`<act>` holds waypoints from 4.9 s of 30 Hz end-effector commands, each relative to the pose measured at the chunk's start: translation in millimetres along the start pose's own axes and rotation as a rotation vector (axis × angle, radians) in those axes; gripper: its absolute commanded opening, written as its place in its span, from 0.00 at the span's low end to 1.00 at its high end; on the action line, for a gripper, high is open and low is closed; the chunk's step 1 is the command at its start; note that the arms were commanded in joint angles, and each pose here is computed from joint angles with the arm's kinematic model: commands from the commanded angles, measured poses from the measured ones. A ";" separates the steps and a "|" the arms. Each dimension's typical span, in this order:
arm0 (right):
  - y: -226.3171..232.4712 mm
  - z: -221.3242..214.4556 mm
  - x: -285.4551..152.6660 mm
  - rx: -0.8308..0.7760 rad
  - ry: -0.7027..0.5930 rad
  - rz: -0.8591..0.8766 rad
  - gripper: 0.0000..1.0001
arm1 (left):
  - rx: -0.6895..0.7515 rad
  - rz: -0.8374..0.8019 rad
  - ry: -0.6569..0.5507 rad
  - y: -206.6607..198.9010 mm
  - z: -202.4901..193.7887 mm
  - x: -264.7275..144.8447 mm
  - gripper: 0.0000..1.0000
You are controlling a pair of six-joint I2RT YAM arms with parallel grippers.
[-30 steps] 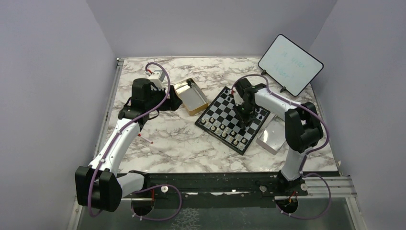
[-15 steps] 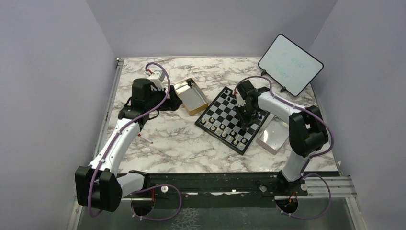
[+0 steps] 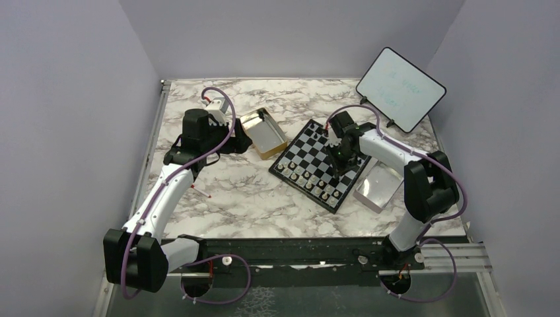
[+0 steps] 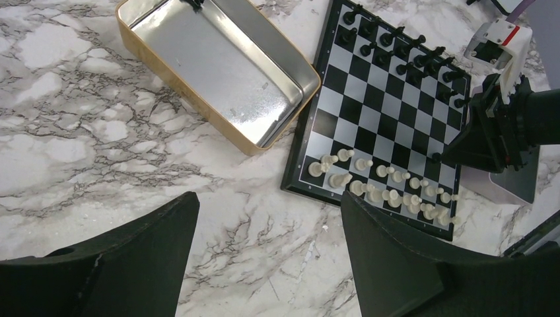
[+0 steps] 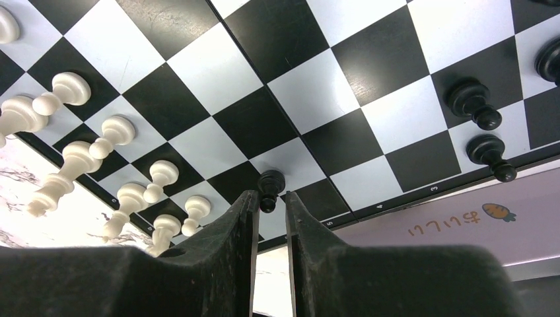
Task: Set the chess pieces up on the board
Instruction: Place the chess piece on the chessboard, then pick up the chess piece from the chessboard, then place the chess piece on the chessboard.
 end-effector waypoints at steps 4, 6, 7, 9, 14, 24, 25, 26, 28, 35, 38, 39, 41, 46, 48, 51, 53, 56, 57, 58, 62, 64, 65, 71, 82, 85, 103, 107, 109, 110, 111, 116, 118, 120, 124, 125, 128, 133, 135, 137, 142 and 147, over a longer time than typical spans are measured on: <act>1.4 1.4 -3.6 0.023 -0.037 0.020 0.25 | 0.023 0.015 -0.021 -1.3 1.2 -5.8 0.81; 1.0 0.1 -3.3 0.025 -0.041 0.018 0.21 | 0.022 0.017 -0.019 -1.0 0.7 -5.4 0.81; 1.0 -0.5 -2.9 0.027 -0.040 0.019 0.19 | 0.022 0.017 -0.018 -0.9 0.7 -5.0 0.81; 0.9 -1.0 -2.5 0.028 -0.036 0.018 0.17 | 0.020 0.014 -0.016 -1.0 0.5 -4.7 0.81; 1.5 1.0 -5.5 0.033 -0.050 0.019 0.16 | 0.022 0.020 -0.019 -0.6 0.8 -5.1 0.82; -2.8 25.9 -31.7 0.037 -0.156 -0.063 0.10 | 0.019 0.015 -0.013 -0.7 -0.6 -4.2 0.82; -4.5 29.5 -33.5 0.045 -0.165 -0.065 0.10 | 0.019 0.014 -0.012 -0.8 -0.8 -4.2 0.82; -6.0 33.7 -34.7 0.049 -0.172 -0.066 0.10 | 0.018 0.013 -0.014 -1.0 -0.6 -4.5 0.82; -9.3 40.8 -36.2 0.060 -0.186 -0.064 0.10 | 0.020 0.010 -0.015 -1.6 -0.4 -4.3 0.82; -29.1 59.3 -30.6 0.103 -0.185 -0.071 0.10 | 0.020 0.006 -0.015 -1.7 -0.6 -4.1 0.82; -36.6 64.5 -27.0 0.119 -0.187 -0.068 0.11 | 0.019 0.005 -0.014 -1.8 -0.8 -3.8 0.83; -38.8 66.0 -25.3 0.120 -0.185 -0.071 0.11 | 0.019 0.003 -0.015 -2.0 -0.4 -4.1 0.82; -42.1 68.1 -22.1 0.124 -0.179 -0.075 0.11 | 0.018 0.003 -0.013 -1.9 -1.0 -3.8 0.82; -46.5 74.9 -13.5 0.130 -0.187 -0.077 0.11 | 0.021 0.006 -0.017 -2.1 -0.3 -4.5 0.82; -47.3 77.0 -8.3 0.133 -0.177 -0.079 0.11 | 0.022 0.007 -0.019 -2.0 -0.1 -4.9 0.82; -49.0 80.4 -2.8 0.137 -0.170 -0.081 0.11 | 0.021 0.007 -0.017 -1.8 -0.2 -4.5 0.83; -49.3 82.2 0.6 0.139 -0.172 -0.081 0.11 | 0.021 0.008 -0.017 -1.9 -0.2 -4.8 0.83; -51.4 84.8 4.0 0.148 -0.173 -0.082 0.11 | 0.023 0.009 -0.018 -1.8 -0.2 -5.0 0.83; -51.7 85.2 5.5 0.149 -0.170 -0.082 0.11 | 0.024 0.009 -0.019 -1.9 0.3 -5.2 0.83; -52.2 85.7 6.4 0.150 -0.170 -0.083 0.11 | 0.024 0.010 -0.019 -1.8 0.3 -5.2 0.83; -52.8 87.3 8.9 0.154 -0.171 -0.083 0.11 | 0.025 0.013 -0.019 -1.5 0.2 -5.3 0.83; -53.2 87.5 11.5 0.155 -0.168 -0.084 0.11 | 0.025 0.012 -0.018 -1.5 0.1 -5.1 0.83; -53.4 88.1 12.0 0.155 -0.168 -0.084 0.11 | 0.025 0.011 -0.019 -1.6 0.4 -5.3 0.83; -54.4 89.7 16.8 0.157 -0.160 -0.088 0.11 | 0.024 0.011 -0.016 -1.7 0.1 -5.0 0.83; -56.3 89.0 19.6 0.159 -0.129 -0.093 0.11 | 0.024 0.017 -0.013 -0.9 -0.1 -4.6 0.83; -56.9 86.0 21.4 0.161 -0.110 -0.095 0.12 | 0.024 0.018 -0.012 -0.7 -0.3 -4.2 0.83; -60.4 80.3 23.7 0.165 -0.057 -0.116 0.12 | 0.024 0.018 -0.013 -0.9 0.3 -4.8 0.83; -60.3 80.0 24.1 0.166 -0.050 -0.112 0.12 | 0.024 0.020 -0.014 -0.8 0.4 -4.9 0.83; -59.7 79.3 26.7 0.165 -0.037 -0.105 0.12 | 0.024 0.020 -0.013 -0.7 0.3 -4.8 0.83; -59.7 78.8 27.0 0.165 -0.033 -0.105 0.13 | 0.025 0.019 -0.015 -0.9 0.6 -5.0 0.83; -60.0 78.2 27.8 0.165 -0.028 -0.107 0.14 | 0.024 0.020 -0.014 -0.8 0.4 -4.8 0.83; -61.2 77.8 27.0 0.170 -0.033 -0.123 0.21 | 0.025 0.020 -0.014 -0.8 0.6 -4.9 0.83; -60.3 78.7 26.4 0.170 -0.039 -0.113 0.23 | 0.025 0.019 -0.014 -0.9 0.4 -5.0 0.83; -59.5 79.8 25.4 0.170 -0.046 -0.102 0.24 | 0.025 0.019 -0.016 -1.0 0.7 -5.4 0.83; -59.4 81.4 24.4 0.171 -0.059 -0.100 0.24 | 0.025 0.023 -0.016 -0.6 0.6 -5.3 0.83; -57.7 81.9 23.9 0.171 -0.060 -0.080 0.24 | 0.025 0.022 -0.015 -0.7 0.5 -5.2 0.83; -56.8 82.0 23.8 0.170 -0.058 -0.073 0.24 | 0.025 0.023 -0.016 -0.7 0.8 -5.5 0.83; -56.8 81.3 23.0 0.173 -0.055 -0.073 0.25 | 0.024 0.021 -0.013 -0.6 0.2 -4.6 0.83; -56.2 81.1 22.3 0.171 -0.056 -0.070 0.25 | 0.022 0.021 -0.013 -0.5 0.3 -4.7 0.83; -56.0 80.7 20.3 0.172 -0.056 -0.070 0.25 | 0.023 0.020 -0.013 -0.9 0.3 -4.7 0.83; -56.4 80.4 14.8 0.180 -0.059 -0.083 0.26 | 0.022 0.023 -0.012 -0.3 -0.3 -4.6 0.83; -55.0 79.4 12.0 0.179 -0.066 -0.071 0.33 | 0.023 0.026 -0.012 -0.1 -0.6 -4.6 0.83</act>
Point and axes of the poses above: each gripper's point midway between its finger pads, its own x axis out along the fingers, its own y axis along the line the jaws close on, z = x × y, the point moved 9 cm from there along -x, back along the fingers, and after that the axes turned 9 degrees about x, right-handed, at the moved point
